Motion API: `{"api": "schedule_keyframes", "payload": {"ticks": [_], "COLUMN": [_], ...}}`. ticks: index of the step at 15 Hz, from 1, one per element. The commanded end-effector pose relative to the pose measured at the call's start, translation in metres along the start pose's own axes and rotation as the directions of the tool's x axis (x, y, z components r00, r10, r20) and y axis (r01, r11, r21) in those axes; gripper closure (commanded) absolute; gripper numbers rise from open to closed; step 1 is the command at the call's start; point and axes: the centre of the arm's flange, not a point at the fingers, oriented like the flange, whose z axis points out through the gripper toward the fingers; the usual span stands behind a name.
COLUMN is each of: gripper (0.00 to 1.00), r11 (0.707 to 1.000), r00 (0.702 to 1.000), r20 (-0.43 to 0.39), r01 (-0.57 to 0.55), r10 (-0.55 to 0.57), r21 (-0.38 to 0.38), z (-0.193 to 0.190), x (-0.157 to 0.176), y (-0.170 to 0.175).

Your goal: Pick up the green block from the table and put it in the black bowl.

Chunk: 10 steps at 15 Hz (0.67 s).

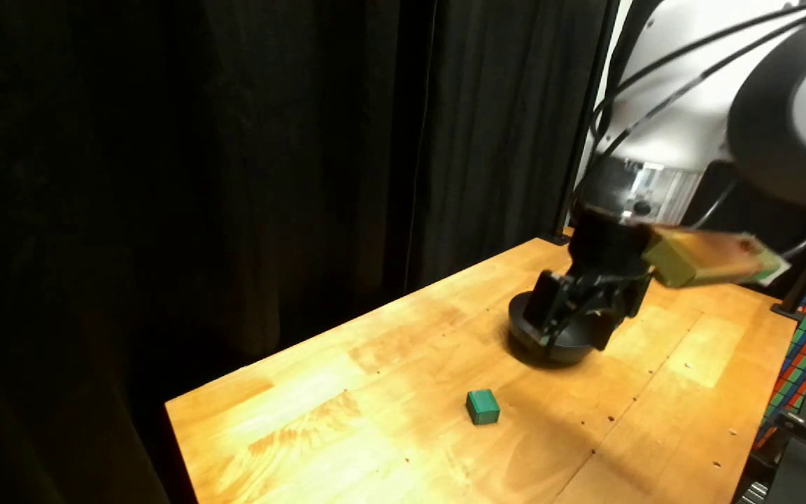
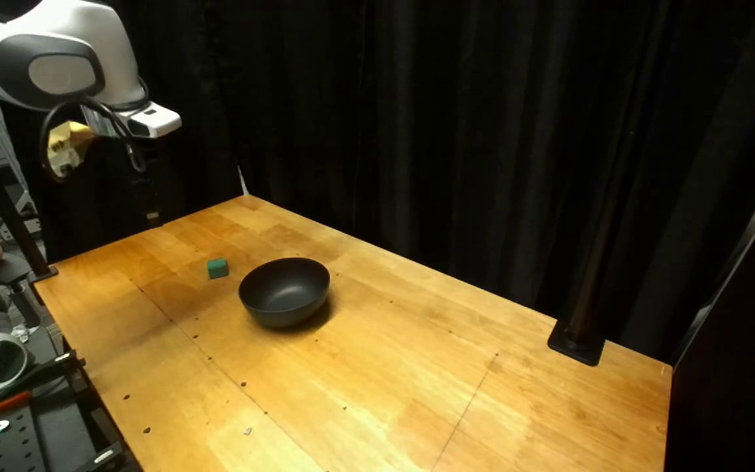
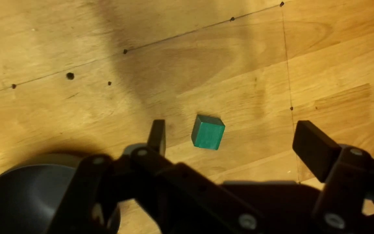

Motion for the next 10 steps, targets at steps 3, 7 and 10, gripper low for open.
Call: {"api": "schedule_keyframes", "payload": {"ticks": [3, 7, 10], "gripper": [0.00, 0.00, 0.00], "r11": [0.999, 0.999, 0.999], "r00": [0.999, 0.998, 0.995], "r20": [0.000, -0.054, -0.090], "r01": [-0.040, -0.037, -0.032], "r10": [0.040, 0.039, 0.034], "r21": [0.033, 0.035, 0.025], "z": [0.085, 0.124, 0.144], "x": [0.011, 0.020, 0.034], "y": [-0.026, -0.031, -0.033]}}
